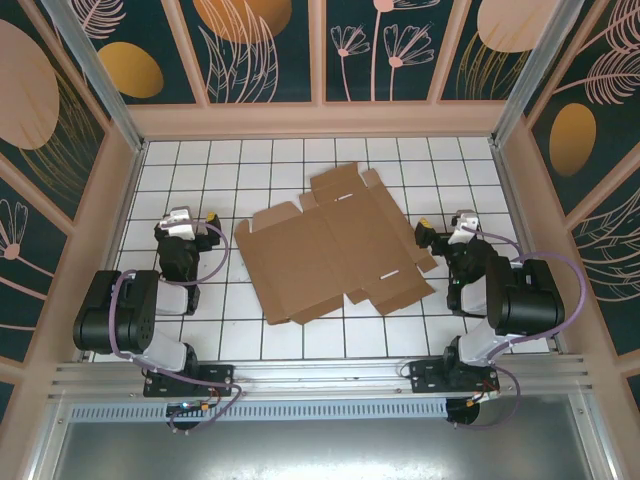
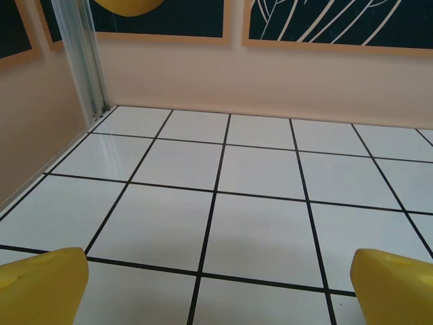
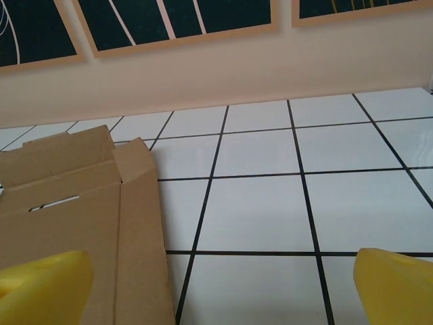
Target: Fold the paper box
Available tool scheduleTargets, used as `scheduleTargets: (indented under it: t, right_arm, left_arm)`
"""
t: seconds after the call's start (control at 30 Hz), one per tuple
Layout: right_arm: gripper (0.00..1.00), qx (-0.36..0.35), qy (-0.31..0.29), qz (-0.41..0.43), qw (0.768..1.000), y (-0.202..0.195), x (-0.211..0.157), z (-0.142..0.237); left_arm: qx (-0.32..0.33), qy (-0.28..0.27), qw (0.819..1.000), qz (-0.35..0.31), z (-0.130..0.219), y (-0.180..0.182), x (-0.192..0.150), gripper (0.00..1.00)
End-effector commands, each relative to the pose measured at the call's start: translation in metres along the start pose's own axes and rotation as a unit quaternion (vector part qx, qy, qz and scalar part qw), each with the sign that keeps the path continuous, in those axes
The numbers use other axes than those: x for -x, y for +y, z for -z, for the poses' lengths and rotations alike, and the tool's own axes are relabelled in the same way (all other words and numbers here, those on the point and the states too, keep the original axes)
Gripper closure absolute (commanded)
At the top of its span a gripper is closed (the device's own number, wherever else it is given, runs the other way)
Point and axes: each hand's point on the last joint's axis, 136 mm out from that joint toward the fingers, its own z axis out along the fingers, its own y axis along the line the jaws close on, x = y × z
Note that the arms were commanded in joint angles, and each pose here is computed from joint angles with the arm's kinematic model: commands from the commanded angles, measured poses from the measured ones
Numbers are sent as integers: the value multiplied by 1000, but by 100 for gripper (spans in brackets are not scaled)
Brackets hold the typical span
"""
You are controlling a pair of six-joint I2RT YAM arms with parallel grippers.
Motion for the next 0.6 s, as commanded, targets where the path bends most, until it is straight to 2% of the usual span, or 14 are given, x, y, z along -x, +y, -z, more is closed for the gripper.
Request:
scheduleTargets:
  t: [0.0,0.57]
  right_arm:
    - [1,-2,-18,11,1000,0,12,-3]
    - [1,-3,-18,12,1000,1,12,-3]
  left_arm:
    - [-1,-20,1000,4,1,0,11,1]
    - [-1,-21,1000,4,1,0,11,1]
